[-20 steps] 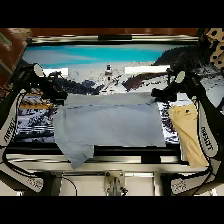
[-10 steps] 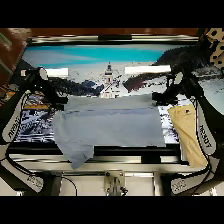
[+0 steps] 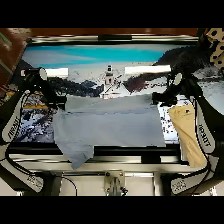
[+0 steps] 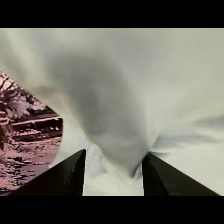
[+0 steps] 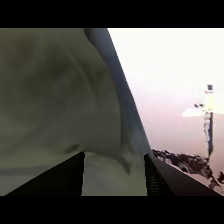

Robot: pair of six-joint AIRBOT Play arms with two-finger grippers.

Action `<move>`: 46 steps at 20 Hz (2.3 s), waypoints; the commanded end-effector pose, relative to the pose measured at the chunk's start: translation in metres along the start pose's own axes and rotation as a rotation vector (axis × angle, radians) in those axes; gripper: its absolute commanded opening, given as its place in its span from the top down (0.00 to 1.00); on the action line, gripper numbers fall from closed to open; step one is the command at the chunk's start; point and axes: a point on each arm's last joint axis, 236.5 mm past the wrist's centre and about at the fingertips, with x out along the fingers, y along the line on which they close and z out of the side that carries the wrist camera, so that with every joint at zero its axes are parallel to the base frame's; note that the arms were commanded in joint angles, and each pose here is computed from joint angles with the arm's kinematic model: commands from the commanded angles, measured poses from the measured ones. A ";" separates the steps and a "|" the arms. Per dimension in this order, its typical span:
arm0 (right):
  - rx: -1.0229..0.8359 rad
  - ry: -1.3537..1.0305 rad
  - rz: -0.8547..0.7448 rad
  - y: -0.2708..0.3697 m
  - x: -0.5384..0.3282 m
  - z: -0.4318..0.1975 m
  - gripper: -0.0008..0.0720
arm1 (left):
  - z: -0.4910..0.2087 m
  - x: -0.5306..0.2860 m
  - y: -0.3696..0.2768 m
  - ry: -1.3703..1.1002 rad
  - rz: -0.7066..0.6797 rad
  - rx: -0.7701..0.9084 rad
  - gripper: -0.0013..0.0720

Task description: Fold the shirts.

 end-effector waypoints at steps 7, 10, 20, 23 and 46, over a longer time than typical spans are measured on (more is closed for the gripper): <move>-0.126 0.021 0.006 -0.015 -0.119 -0.045 0.22 | -0.040 -0.124 -0.061 -0.212 -0.173 0.096 0.31; -0.064 0.054 0.005 -0.041 -0.145 -0.074 0.17 | -0.078 -0.138 -0.065 -0.235 -0.250 0.048 0.32; -0.040 0.055 0.044 -0.054 -0.118 -0.117 0.17 | -0.237 0.021 -0.075 0.010 -0.443 -0.231 0.32; -0.031 0.037 0.042 -0.055 -0.112 -0.113 0.17 | -0.251 0.044 -0.074 0.045 -0.427 -0.247 0.32; 0.138 0.435 0.278 -0.027 -0.049 -0.230 0.12 | -0.219 0.057 -0.077 0.007 -0.403 -0.121 0.93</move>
